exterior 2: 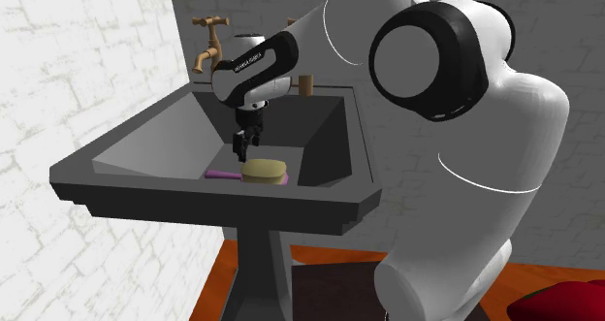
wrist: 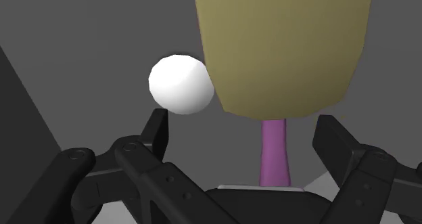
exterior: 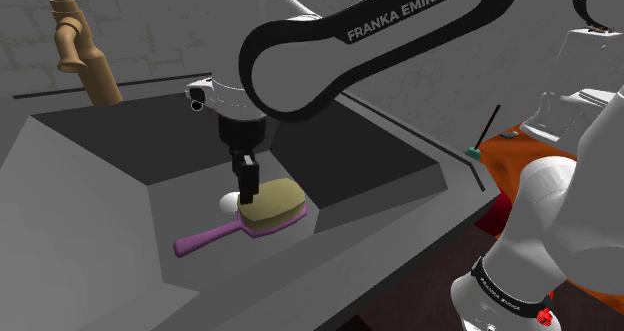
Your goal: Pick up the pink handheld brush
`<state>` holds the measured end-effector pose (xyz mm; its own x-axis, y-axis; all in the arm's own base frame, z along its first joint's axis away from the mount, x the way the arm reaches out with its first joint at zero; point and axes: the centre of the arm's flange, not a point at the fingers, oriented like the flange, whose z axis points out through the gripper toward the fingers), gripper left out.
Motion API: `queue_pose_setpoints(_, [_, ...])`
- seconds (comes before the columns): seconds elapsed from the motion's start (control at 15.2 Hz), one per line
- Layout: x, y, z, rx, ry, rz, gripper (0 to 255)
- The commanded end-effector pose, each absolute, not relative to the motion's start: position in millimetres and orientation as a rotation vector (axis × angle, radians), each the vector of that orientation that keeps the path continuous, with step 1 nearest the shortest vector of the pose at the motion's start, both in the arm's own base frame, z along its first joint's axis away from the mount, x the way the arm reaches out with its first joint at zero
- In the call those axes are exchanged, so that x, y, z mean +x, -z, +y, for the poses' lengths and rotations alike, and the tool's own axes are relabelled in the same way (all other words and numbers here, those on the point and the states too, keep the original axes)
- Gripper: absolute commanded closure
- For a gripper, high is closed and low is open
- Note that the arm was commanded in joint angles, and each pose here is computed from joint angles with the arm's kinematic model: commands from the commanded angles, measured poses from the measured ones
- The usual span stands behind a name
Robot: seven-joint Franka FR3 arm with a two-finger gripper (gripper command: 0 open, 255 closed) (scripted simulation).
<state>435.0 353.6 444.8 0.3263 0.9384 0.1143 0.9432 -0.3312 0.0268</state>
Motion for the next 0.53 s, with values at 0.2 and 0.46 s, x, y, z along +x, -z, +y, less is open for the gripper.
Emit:
queue_pose_setpoints(0.2, [415,-421,395,-2.371,0.156,-1.967,0])
queue_pose_setpoints(0.46, [415,-399,395,-2.371,0.156,-1.967,0])
